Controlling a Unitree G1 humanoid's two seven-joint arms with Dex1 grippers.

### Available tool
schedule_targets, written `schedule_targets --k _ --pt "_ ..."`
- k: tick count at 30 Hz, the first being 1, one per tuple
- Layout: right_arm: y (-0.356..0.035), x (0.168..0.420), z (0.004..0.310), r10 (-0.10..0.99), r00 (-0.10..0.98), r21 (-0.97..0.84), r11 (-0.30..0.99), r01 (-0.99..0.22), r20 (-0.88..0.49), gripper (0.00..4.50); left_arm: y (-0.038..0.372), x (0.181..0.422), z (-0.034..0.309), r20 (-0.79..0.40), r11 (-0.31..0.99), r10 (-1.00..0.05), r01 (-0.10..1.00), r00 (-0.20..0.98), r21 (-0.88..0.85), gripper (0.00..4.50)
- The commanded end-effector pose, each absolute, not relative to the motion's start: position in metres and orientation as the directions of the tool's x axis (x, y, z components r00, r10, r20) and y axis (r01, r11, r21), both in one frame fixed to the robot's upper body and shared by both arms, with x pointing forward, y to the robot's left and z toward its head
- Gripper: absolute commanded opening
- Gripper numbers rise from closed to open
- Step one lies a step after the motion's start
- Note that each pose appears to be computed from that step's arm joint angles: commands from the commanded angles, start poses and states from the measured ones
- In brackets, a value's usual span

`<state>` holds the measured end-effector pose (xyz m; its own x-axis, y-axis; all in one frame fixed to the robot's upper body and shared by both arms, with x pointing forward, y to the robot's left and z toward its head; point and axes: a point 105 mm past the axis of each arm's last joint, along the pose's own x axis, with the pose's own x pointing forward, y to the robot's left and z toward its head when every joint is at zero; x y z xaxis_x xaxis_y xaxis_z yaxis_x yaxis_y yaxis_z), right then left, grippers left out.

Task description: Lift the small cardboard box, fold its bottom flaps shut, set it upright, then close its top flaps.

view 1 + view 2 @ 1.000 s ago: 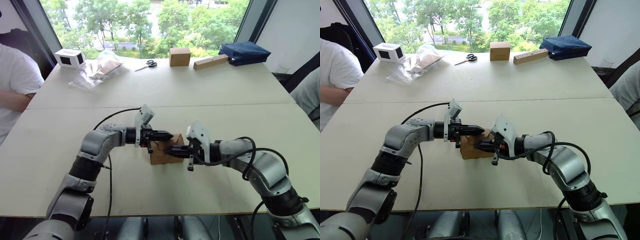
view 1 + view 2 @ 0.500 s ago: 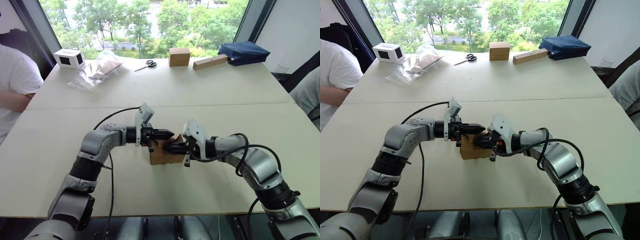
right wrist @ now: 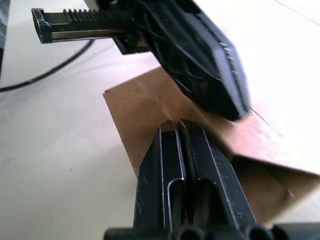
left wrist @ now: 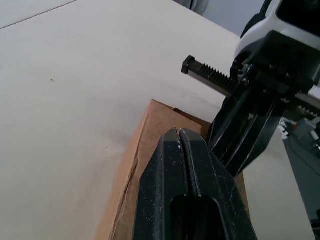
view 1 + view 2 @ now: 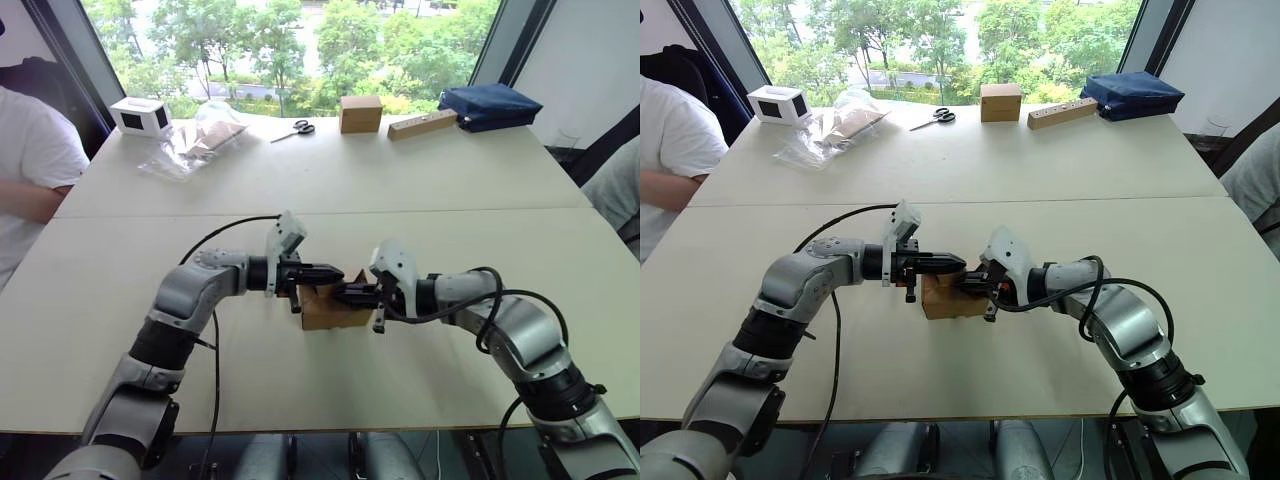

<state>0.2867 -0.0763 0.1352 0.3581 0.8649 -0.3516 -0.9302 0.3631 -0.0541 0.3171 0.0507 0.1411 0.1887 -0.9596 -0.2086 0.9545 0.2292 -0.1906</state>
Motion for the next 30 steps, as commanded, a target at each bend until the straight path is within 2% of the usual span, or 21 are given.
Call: schedule_targets --k 1,18,30 --pt "-0.080 0.285 0.152 0.872 0.379 -0.086 0.371 -0.924 -0.310 0.06 0.049 0.310 0.133 -0.235 0.210 -0.959 0.956 0.160 -0.204 0.00" --pt "-0.062 0.283 0.139 0.871 0.350 -0.121 0.329 -0.937 -0.344 0.06 0.046 0.325 0.159 -0.137 0.232 -0.969 0.945 0.204 -0.230 0.00" --pt "-0.054 0.286 0.141 0.877 0.355 -0.131 0.330 -0.935 -0.323 0.06 0.043 0.313 0.150 -0.161 0.201 -0.973 0.952 0.166 -0.232 0.00"
